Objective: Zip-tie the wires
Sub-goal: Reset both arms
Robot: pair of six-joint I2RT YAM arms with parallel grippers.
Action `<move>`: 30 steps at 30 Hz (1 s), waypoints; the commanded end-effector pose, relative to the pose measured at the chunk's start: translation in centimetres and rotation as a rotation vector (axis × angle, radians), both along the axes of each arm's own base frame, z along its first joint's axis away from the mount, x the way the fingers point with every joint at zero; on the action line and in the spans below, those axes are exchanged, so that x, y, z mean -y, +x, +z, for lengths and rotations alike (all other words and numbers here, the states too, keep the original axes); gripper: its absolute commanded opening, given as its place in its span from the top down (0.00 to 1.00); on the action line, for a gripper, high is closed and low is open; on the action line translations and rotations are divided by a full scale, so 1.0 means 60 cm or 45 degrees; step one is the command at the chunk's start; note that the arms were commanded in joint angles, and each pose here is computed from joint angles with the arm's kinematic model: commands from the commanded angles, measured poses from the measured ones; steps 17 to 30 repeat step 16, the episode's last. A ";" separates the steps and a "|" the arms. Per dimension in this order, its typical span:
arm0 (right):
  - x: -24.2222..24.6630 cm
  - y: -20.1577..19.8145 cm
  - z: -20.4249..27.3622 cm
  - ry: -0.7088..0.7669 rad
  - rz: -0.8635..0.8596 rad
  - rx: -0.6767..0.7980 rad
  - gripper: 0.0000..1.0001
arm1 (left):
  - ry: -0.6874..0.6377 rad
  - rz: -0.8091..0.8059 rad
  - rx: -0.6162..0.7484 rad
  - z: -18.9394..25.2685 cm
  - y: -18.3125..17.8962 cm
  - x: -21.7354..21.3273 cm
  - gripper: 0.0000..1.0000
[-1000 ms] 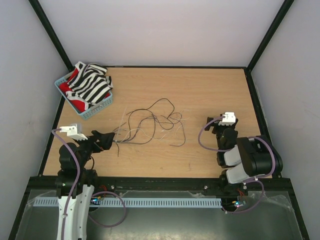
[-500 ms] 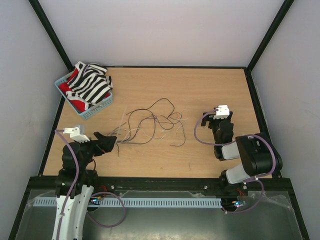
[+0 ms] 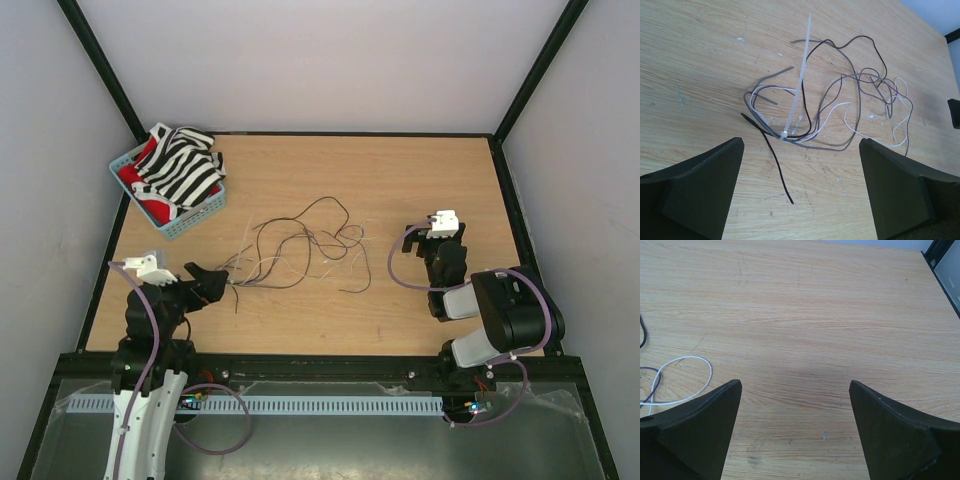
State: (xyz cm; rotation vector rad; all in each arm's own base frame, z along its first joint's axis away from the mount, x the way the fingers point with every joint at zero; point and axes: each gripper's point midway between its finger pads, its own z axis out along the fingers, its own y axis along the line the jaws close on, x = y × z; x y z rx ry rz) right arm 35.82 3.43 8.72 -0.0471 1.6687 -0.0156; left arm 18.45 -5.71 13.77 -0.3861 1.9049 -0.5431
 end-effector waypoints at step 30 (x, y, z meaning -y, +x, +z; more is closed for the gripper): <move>0.000 0.000 -0.002 -0.003 -0.004 -0.005 0.01 | 0.051 0.132 0.007 0.001 0.003 -0.032 0.00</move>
